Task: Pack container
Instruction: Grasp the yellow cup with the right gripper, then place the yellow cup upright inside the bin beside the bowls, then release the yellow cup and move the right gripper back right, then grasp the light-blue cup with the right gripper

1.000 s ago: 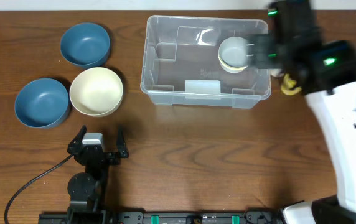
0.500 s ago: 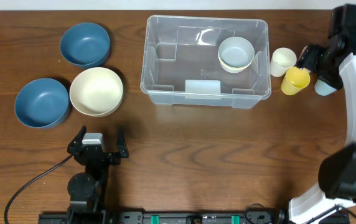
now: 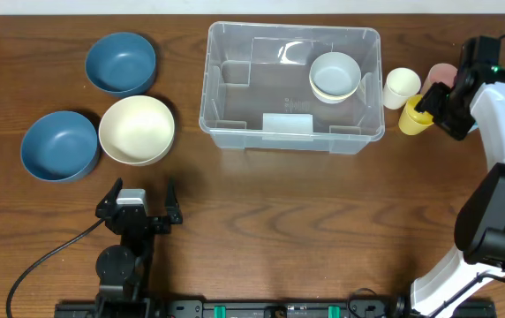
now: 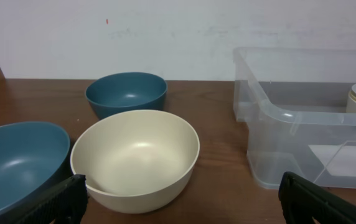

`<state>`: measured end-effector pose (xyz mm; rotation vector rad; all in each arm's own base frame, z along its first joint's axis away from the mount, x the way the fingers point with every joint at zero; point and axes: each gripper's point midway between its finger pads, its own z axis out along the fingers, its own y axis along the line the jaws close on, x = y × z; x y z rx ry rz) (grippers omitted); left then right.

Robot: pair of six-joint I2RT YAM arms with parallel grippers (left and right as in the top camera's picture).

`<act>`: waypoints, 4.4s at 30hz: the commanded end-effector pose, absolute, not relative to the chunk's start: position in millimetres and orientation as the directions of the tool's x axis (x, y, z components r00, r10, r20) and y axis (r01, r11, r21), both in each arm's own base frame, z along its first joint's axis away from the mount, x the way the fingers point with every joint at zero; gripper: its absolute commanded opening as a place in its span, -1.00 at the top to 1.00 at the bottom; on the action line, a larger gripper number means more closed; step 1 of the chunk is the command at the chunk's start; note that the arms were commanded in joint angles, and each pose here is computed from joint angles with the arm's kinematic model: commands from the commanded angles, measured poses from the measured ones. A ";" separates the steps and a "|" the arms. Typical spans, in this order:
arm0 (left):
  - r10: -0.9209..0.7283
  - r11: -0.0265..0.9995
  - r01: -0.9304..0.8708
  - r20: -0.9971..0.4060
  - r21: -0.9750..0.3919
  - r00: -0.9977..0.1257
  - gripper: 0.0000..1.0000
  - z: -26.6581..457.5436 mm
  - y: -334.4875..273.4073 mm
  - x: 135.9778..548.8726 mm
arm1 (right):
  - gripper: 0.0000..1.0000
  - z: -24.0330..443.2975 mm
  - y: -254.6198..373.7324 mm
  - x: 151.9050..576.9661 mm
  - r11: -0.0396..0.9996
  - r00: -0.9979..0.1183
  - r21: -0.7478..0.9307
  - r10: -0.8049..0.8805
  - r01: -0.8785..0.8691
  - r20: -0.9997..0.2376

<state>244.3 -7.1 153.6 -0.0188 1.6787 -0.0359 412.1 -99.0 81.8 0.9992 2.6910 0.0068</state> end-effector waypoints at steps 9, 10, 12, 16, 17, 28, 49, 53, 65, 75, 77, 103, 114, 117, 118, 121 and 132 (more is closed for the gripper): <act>-0.022 1.000 -0.005 -0.987 -0.021 -0.158 -0.96 135.6 -4.2 243.7 | 0.36 44.0 -100.7 401.5 0.748 -0.717 0.095 0.658 0.656 -0.230; -0.022 1.000 -0.005 -0.987 -0.021 -0.159 -0.96 135.6 -4.2 243.7 | 0.52 44.0 -100.6 401.6 0.748 -0.717 0.095 0.658 0.656 -0.230; -0.022 1.000 -0.005 -0.987 -0.021 -0.158 -0.96 135.6 -4.2 243.7 | 0.81 44.1 -100.9 401.3 0.748 -0.717 0.095 0.659 0.657 -0.229; -0.022 1.000 -0.005 -0.987 -0.021 -0.159 -0.96 135.6 -4.2 243.7 | 0.97 43.1 -99.6 396.3 0.748 -0.722 0.085 0.659 0.658 -0.211; -0.022 1.000 -0.005 -0.987 -0.021 -0.159 -0.96 135.6 -4.2 243.7 | 0.97 43.3 -99.1 394.1 0.751 -0.727 0.080 0.656 0.655 -0.204; -0.022 1.000 -0.005 -0.987 -0.021 -0.159 -0.96 135.6 -4.2 243.7 | 0.97 133.8 -94.3 374.1 0.771 -0.706 0.137 0.627 0.622 -0.329; -0.022 1.000 -0.005 -0.987 -0.021 -0.159 -0.96 135.6 -4.2 243.7 | 0.98 311.6 77.8 373.8 0.960 -0.600 0.276 0.202 -0.034 -0.774; -0.022 1.000 -0.005 -0.987 -0.021 -0.158 -0.95 135.6 -4.2 243.7 | 0.97 272.6 105.6 392.9 0.975 -0.665 0.217 0.131 -0.047 -0.735; -0.022 1.000 -0.005 -0.987 -0.021 -0.159 -0.96 135.6 -4.2 243.7 | 0.98 133.6 123.3 427.0 0.997 -0.850 0.076 0.040 0.000 -0.526; -0.022 1.000 -0.005 -0.987 -0.021 -0.158 -0.96 135.6 -4.2 243.7 | 0.97 83.4 119.8 416.9 1.000 -0.917 0.028 0.022 0.011 -0.398; -0.022 1.000 -0.005 -0.987 -0.021 -0.159 -0.96 135.6 -4.2 243.7 | 0.98 78.0 119.9 418.6 1.000 -0.919 0.024 0.021 0.012 -0.394; -0.022 1.000 -0.005 -0.987 -0.021 -0.159 -0.96 135.6 -4.2 243.7 | 0.21 92.2 128.8 451.1 1.000 -0.895 0.020 -0.006 -0.017 -0.445; -0.022 1.000 -0.005 -0.987 -0.021 -0.159 -0.96 135.6 -4.2 243.7 | -0.10 218.5 104.8 470.1 0.999 -0.841 0.010 0.046 0.048 -0.539; -0.022 1.000 -0.005 -0.987 -0.021 -0.159 -0.96 135.6 -4.2 243.7 | -0.15 237.7 61.0 464.2 0.985 -0.838 -0.034 0.128 0.171 -0.530; -0.022 1.000 -0.005 -0.987 -0.021 -0.159 -0.96 135.6 -4.2 243.7 | -0.16 240.2 42.6 460.7 0.975 -0.839 -0.042 0.166 0.219 -0.518; -0.022 1.000 -0.005 -0.987 -0.021 -0.158 -0.96 135.6 -4.2 243.7 | -0.17 236.3 -9.0 448.0 0.935 -0.834 -0.040 0.295 0.353 -0.467; -0.022 1.000 -0.005 -0.987 -0.021 -0.159 -0.96 135.6 -4.2 243.7 | -0.16 180.1 -151.8 412.6 0.755 -0.699 0.079 0.637 0.651 -0.324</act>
